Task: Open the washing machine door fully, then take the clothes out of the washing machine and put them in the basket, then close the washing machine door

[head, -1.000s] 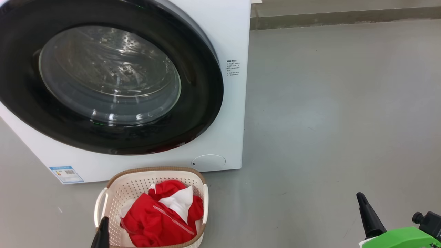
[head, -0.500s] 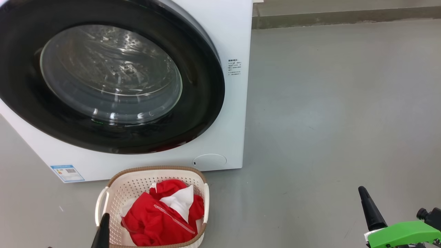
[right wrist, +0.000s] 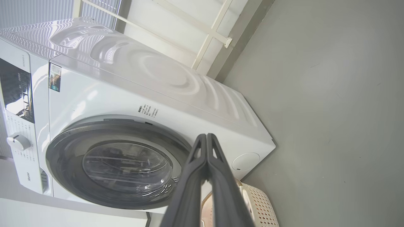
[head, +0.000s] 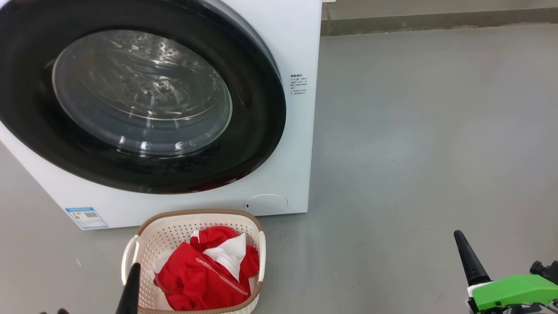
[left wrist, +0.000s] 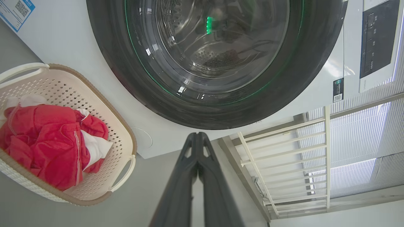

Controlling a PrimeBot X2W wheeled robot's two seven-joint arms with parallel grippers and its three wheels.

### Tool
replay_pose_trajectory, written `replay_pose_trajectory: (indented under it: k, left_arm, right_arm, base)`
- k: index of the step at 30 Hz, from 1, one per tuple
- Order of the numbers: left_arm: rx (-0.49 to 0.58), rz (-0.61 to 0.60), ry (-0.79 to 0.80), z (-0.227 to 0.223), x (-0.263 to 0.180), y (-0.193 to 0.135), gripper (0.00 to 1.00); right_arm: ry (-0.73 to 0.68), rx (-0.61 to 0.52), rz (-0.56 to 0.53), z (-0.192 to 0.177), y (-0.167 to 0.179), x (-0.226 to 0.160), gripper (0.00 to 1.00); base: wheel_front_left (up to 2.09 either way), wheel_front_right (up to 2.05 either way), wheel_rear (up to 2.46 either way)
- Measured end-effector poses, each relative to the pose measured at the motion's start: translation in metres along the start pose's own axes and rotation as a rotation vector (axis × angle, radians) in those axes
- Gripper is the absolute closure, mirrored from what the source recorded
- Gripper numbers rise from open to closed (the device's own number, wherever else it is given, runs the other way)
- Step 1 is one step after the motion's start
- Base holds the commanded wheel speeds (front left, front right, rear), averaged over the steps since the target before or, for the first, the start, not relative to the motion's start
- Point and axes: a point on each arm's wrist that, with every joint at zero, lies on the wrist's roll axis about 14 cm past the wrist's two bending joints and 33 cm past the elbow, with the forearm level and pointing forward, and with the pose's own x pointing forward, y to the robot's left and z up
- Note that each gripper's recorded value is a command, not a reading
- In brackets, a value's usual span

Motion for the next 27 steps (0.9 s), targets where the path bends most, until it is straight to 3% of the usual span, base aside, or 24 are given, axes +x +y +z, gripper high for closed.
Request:
replay_pose_trajectory:
  k: [27]
  left_arm:
    - [-0.278,-0.061,0.022,0.003,0.012,-0.02,1.0]
  right_arm:
    - [-0.001,0.252,0.06,0.008,0.02,0.013,1.0]
  base:
    - [0.0,0.0,0.0]
